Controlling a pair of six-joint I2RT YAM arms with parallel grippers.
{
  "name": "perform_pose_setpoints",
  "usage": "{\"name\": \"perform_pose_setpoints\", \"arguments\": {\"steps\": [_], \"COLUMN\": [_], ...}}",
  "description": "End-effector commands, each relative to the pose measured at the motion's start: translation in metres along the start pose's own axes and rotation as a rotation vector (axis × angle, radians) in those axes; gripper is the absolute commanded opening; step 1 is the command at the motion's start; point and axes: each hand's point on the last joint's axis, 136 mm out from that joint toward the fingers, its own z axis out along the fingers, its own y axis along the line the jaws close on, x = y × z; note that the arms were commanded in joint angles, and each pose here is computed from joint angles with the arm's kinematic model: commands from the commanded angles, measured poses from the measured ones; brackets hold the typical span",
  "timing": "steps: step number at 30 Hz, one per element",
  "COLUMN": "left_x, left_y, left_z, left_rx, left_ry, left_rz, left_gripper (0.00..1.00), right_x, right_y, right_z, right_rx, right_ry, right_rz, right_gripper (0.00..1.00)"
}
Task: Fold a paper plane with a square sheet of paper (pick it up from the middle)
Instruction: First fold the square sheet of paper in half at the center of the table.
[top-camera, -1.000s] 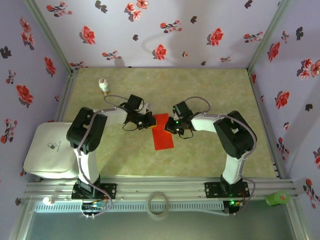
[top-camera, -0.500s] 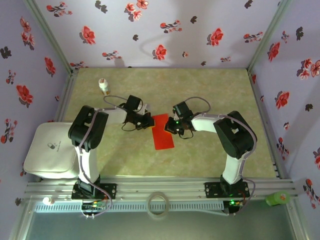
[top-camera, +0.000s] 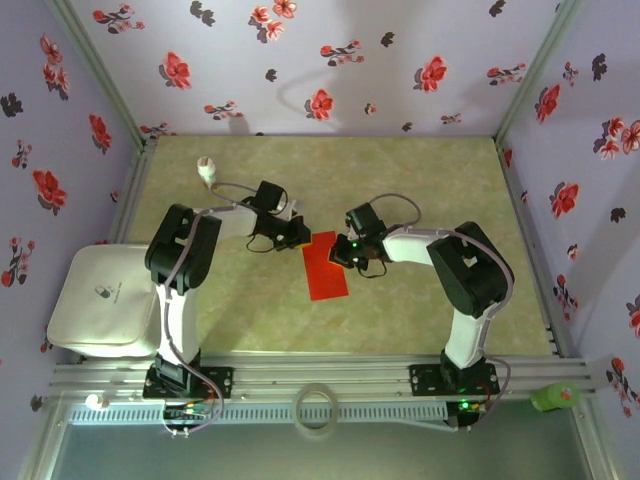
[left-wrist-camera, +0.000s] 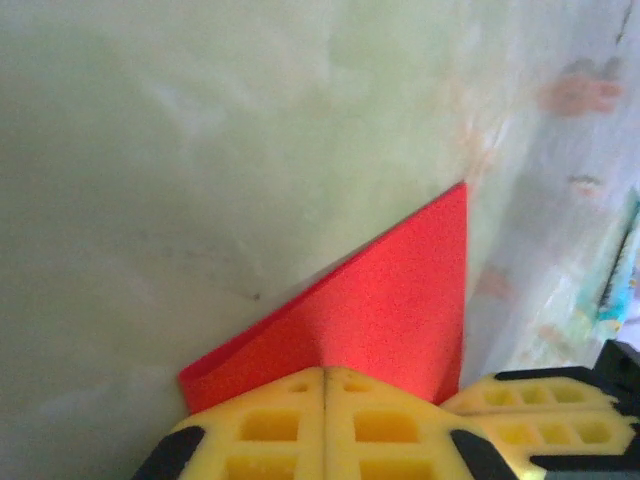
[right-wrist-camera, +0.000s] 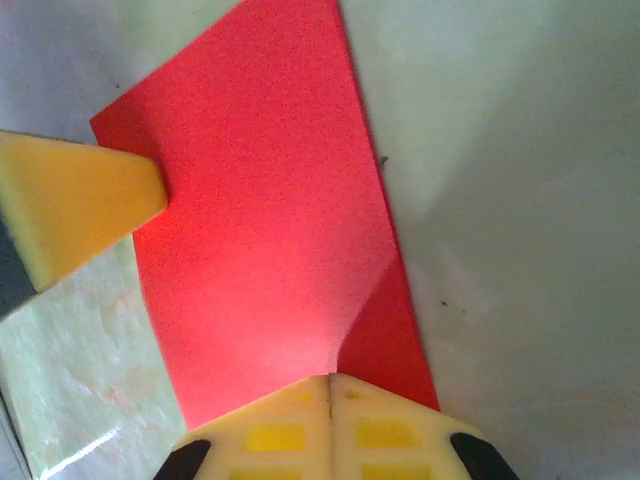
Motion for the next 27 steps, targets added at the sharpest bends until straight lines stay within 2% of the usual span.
{"name": "perform_pose_setpoints", "arguments": {"steps": [1, 12, 21, 24, 27], "left_x": [0.004, -0.029, -0.046, -0.055, -0.061], "left_y": [0.038, 0.057, 0.061, 0.058, 0.057], "left_z": [0.006, -0.011, -0.017, -0.028, -0.030], "left_rx": [-0.086, -0.203, -0.200, -0.172, -0.162], "left_ry": [0.007, -0.111, -0.217, -0.295, -0.297], "left_rz": [-0.035, -0.108, -0.167, -0.181, -0.195], "left_gripper": [0.01, 0.01, 0.01, 0.02, 0.02], "right_x": [0.039, 0.040, 0.042, 0.042, 0.043], "right_y": [-0.069, -0.069, -0.070, -0.071, -0.071], "right_z": [0.011, 0.011, 0.013, 0.014, 0.014], "right_rx": [0.237, 0.233, 0.227, 0.226, 0.220], "right_ry": [0.106, 0.111, 0.114, 0.115, 0.115], "right_rz": [0.064, 0.064, 0.066, 0.066, 0.066], "right_gripper": [0.00, 0.00, 0.00, 0.00, 0.00]}}
